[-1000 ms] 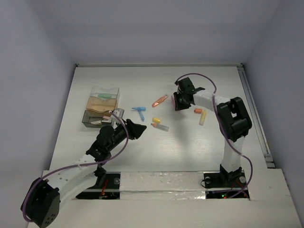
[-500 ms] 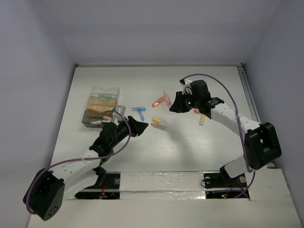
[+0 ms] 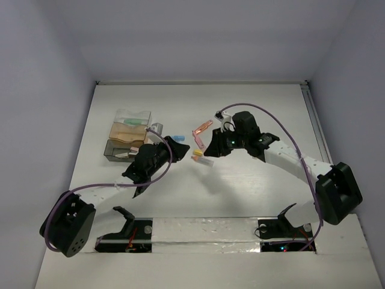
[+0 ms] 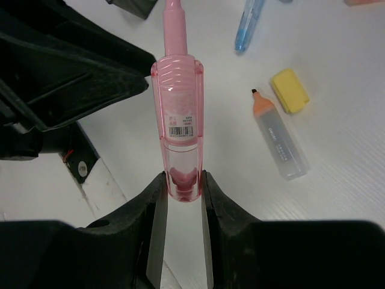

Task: Sort the stationery into containers
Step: Pick up the pen from the center of the board, then close the pen cap on the pen.

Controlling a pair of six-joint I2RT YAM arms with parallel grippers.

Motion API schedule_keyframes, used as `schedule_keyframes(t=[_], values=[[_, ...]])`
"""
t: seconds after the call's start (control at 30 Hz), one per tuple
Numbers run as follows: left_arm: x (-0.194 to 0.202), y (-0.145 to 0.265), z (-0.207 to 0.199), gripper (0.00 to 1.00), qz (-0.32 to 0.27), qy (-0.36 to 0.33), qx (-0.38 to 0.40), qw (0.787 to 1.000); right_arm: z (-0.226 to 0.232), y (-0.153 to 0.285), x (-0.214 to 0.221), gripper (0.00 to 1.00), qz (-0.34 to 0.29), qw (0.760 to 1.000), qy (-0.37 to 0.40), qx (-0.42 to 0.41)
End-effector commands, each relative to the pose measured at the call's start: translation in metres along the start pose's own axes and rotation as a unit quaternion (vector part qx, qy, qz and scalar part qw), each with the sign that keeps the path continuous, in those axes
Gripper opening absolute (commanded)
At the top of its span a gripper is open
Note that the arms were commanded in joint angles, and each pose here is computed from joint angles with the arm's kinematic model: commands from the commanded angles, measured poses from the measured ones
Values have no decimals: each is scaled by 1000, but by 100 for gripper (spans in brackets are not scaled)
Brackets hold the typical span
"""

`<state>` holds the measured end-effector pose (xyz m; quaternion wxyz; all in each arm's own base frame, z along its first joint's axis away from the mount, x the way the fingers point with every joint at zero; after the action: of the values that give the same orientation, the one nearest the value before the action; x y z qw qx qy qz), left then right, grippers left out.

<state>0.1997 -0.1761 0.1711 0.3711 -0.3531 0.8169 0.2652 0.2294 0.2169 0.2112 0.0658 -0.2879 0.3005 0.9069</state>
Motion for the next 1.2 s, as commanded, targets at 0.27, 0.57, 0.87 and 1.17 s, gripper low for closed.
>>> schedule_keyframes(t=[0.27, 0.57, 0.87, 1.17], values=[[-29, -16, -11, 14, -62, 0, -18, 998, 22, 1, 0, 6, -4, 999, 36, -40], [-32, -24, -10, 9, -64, -10, -31, 997, 25, -2, 5, 5, 4, 998, 41, -42], [-31, -24, -17, 10, -65, -22, -24, 997, 25, -10, 10, 4, 25, 998, 42, -40], [-31, -23, -22, 10, -70, -32, -15, 997, 22, -17, 14, 2, 41, 998, 40, -35]])
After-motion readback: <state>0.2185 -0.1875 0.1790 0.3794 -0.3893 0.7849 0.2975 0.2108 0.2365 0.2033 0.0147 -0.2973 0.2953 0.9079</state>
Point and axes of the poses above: each gripper's point midway between its finger pads, its own y axis back along the fingers, its own z axis along the line the jaws close on, x = y × z, the point moved 10 cm from there along y, back along the fingers, and after that the axes turned 8 degrees about -y, right-handed, at the moved point
